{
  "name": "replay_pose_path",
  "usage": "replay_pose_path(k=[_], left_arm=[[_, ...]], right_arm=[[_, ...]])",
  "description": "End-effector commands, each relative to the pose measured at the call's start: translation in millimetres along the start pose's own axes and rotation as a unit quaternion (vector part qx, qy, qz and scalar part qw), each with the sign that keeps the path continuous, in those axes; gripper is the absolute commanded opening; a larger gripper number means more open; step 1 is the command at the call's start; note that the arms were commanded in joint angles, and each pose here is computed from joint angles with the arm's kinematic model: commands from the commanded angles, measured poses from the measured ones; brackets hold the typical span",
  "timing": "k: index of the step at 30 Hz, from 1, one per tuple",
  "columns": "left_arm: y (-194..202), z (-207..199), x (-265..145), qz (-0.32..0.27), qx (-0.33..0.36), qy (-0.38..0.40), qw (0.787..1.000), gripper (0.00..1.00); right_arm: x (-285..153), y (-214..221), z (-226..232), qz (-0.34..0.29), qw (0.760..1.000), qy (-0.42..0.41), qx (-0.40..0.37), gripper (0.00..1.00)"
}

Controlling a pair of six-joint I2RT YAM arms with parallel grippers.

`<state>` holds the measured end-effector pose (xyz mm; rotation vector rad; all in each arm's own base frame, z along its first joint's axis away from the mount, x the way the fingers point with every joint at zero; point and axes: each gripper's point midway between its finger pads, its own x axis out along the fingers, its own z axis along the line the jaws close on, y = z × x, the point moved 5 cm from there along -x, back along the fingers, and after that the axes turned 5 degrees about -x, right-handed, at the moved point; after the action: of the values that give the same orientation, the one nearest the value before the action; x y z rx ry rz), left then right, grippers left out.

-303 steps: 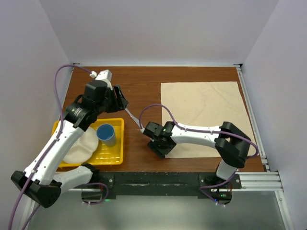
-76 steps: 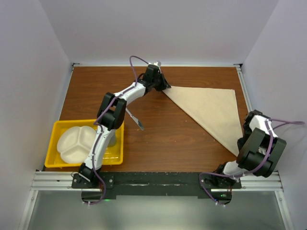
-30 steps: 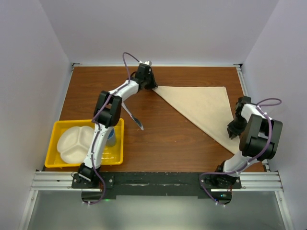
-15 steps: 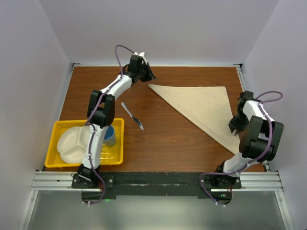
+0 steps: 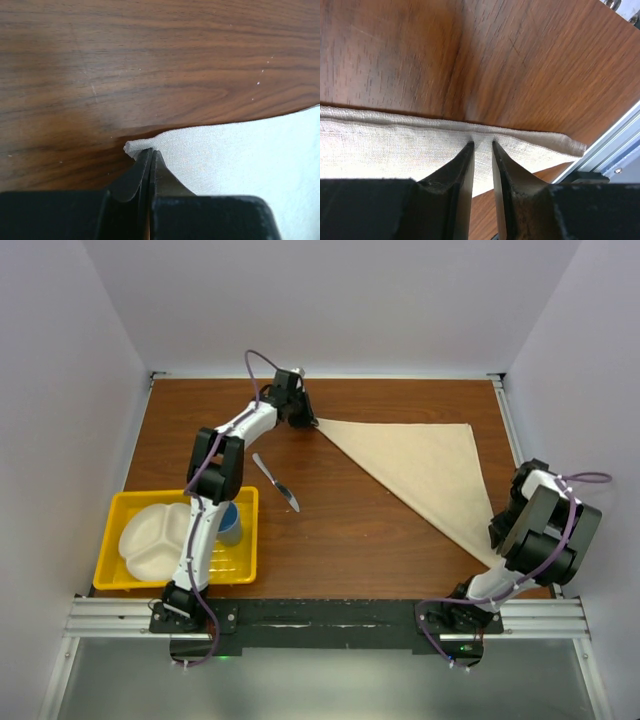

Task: Fold the napkin, place the utensils inside, and roll it up
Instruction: Adjust the napkin at the center of the board, then adjust the knife at the center of the board.

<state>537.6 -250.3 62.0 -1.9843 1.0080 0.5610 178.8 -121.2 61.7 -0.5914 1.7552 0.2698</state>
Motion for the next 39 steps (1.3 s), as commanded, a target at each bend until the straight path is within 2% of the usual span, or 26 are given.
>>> replay_pose_path(k=[1, 5, 11, 14, 15, 16, 17, 18, 20, 22, 23, 24, 25, 26, 27, 28, 29, 30, 31, 32, 33, 34, 35, 36, 38, 39], left_arm=[[-9, 20, -4, -0.001, 0.042, -0.055, 0.998, 0.01], [-21, -1, -17, -0.013, 0.045, -0.021, 0.999, 0.03], [-36, -25, -34, -0.022, 0.037, 0.013, 0.999, 0.07], [-56, -52, -60, -0.042, 0.044, 0.043, 0.997, 0.16], [-60, -55, -69, -0.052, 0.044, 0.038, 0.997, 0.24], [-71, -70, -94, -0.076, 0.048, 0.046, 0.995, 0.29], [-67, -67, -100, -0.075, 0.045, 0.037, 0.995, 0.34], [-76, -79, -126, -0.096, 0.044, 0.042, 0.994, 0.41], [-69, -77, -143, -0.090, 0.035, 0.029, 0.995, 0.47], [-70, -89, -182, -0.105, 0.037, 0.037, 0.993, 0.50], [-56, -79, -186, -0.090, 0.031, 0.023, 0.995, 0.51], [-60, -88, -221, -0.115, 0.033, 0.033, 0.992, 0.52], [-55, -87, -234, -0.120, 0.034, 0.029, 0.992, 0.54], [-40, -73, -240, -0.108, 0.030, 0.006, 0.994, 0.59], [-41, -77, -276, -0.142, 0.031, 0.003, 0.989, 0.61], [-36, -72, -290, -0.149, 0.031, -0.009, 0.988, 0.62], [-22, -52, -296, -0.147, 0.024, -0.051, 0.987, 0.63], [-20, -53, -327, -0.173, 0.024, -0.050, 0.983, 0.64], [-6, -38, -333, -0.159, 0.022, -0.077, 0.984, 0.64], [-3, -28, -346, -0.172, 0.020, -0.105, 0.979, 0.64], [1, -23, -368, -0.189, 0.014, -0.120, 0.974, 0.64], [15, -9, -375, -0.174, 0.009, -0.155, 0.973, 0.66], [19, -2, -384, -0.183, 0.008, -0.177, 0.967, 0.68], [25, 0, -401, -0.193, 0.007, -0.176, 0.965, 0.68], [45, 7, -420, -0.184, 0.003, -0.178, 0.967, 0.69], [54, 9, -425, -0.177, -0.003, -0.175, 0.969, 0.69]], right_arm=[[-9, -10, -4, -0.022, 0.999, 0.018, 0.021, 0.25], [-28, -11, -21, -0.055, 0.997, 0.045, 0.043, 0.24], [-18, 15, -18, -0.016, 0.997, 0.020, 0.068, 0.23], [-14, 8, -19, -0.025, 0.998, 0.035, 0.045, 0.24], [-19, 6, -8, -0.036, 0.999, 0.005, 0.023, 0.25], [-27, 1, -1, -0.063, 0.998, 0.002, 0.008, 0.28], [-50, -13, 8, -0.115, 0.993, -0.004, 0.000, 0.31], [-69, -8, 26, -0.146, 0.988, -0.007, -0.050, 0.35], [-106, -23, 50, -0.203, 0.975, -0.035, -0.082, 0.48], [-132, -15, 76, -0.231, 0.961, -0.064, -0.136, 0.56], [-157, -8, 99, -0.257, 0.947, -0.097, -0.165, 0.57], [-171, -1, 111, -0.275, 0.934, -0.115, -0.197, 0.58], [-191, 5, 126, -0.293, 0.919, -0.145, -0.219, 0.65], [-204, 27, 151, -0.309, 0.893, -0.186, -0.269, 0.65], [-212, 37, 162, -0.318, 0.872, -0.198, -0.315, 0.66], [-222, 46, 173, -0.324, 0.857, -0.213, -0.338, 0.66], [-223, 70, 194, -0.326, 0.833, -0.229, -0.384, 0.67], [-222, 80, 203, -0.329, 0.816, -0.227, -0.417, 0.67], [-224, 90, 213, -0.334, 0.803, -0.233, -0.436, 0.67], [-229, 112, 226, -0.337, 0.778, -0.251, -0.468, 0.67], [-220, 122, 240, -0.331, 0.769, -0.240, -0.492, 0.67], [-231, 134, 251, -0.335, 0.752, -0.257, -0.506, 0.67], [-233, 157, 262, -0.333, 0.726, -0.272, -0.536, 0.67], [-227, 169, 274, -0.328, 0.717, -0.268, -0.554, 0.68], [-240, 204, 293, -0.338, 0.675, -0.294, -0.586, 0.69], [-230, 219, 305, -0.331, 0.666, -0.288, -0.604, 0.68]])
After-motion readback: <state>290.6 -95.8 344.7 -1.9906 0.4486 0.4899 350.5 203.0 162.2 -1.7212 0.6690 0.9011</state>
